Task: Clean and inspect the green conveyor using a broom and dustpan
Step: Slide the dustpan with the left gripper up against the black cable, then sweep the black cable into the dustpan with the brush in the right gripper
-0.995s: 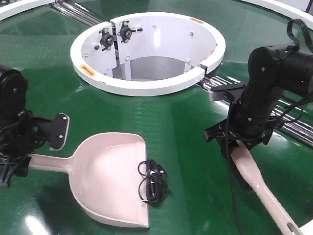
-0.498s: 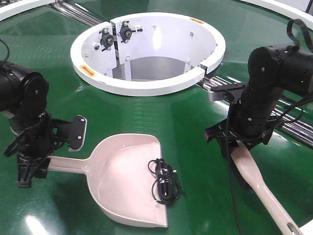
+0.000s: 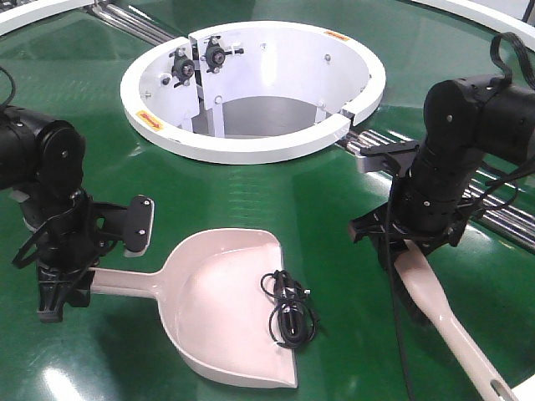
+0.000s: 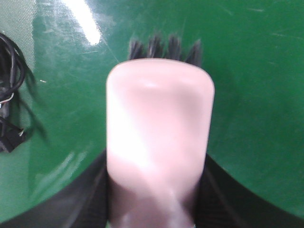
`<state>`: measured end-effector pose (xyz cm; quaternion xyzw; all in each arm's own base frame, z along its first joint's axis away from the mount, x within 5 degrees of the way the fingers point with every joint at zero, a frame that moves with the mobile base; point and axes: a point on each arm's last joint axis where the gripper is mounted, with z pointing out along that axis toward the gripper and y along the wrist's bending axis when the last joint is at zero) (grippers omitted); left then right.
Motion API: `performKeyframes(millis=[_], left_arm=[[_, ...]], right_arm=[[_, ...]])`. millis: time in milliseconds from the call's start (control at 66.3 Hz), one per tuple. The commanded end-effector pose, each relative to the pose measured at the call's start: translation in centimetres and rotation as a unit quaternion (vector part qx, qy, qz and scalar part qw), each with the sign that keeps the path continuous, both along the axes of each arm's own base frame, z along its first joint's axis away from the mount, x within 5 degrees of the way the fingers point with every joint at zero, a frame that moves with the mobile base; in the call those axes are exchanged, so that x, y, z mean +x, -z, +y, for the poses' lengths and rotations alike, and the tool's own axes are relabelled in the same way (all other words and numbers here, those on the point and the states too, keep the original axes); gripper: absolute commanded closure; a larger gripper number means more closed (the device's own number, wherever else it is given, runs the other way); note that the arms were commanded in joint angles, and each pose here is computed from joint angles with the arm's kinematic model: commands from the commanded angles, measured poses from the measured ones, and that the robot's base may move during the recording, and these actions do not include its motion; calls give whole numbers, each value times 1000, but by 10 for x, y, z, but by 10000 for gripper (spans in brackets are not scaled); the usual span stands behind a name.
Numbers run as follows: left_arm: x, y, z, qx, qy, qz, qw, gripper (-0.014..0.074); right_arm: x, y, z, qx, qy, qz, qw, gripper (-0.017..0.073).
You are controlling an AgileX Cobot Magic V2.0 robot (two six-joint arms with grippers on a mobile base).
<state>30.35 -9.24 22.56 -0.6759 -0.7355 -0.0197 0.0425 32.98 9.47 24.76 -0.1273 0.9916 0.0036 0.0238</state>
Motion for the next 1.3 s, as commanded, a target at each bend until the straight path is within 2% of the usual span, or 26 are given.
performKeyframes(millis=[0,664,829,920,1131,1282], left_arm=[[-4,-18,-5,-21,-4,-17,1000,617],[-4,-18,-5,-21,-4,-17,1000,617],[-4,-18,-5,-21,-4,-17,1000,617],[-4,-18,-5,-21,-4,-17,1000,617],[-4,-18,-5,-21,-4,-17,1000,617],[-4,-18,-5,-21,-4,-17,1000,617]], right_arm=[[-7,-23,-3,4,0,-13,1000,569],[-5,-23,-3,7,1,-24,1000,569],[-8,-23,1,24,45,-7,999,569],[-8,-22,7,32,49,-7,998,567],[-5,2,25,21,33,35,999,566],[-3,21,40,34,28,59,997,566]])
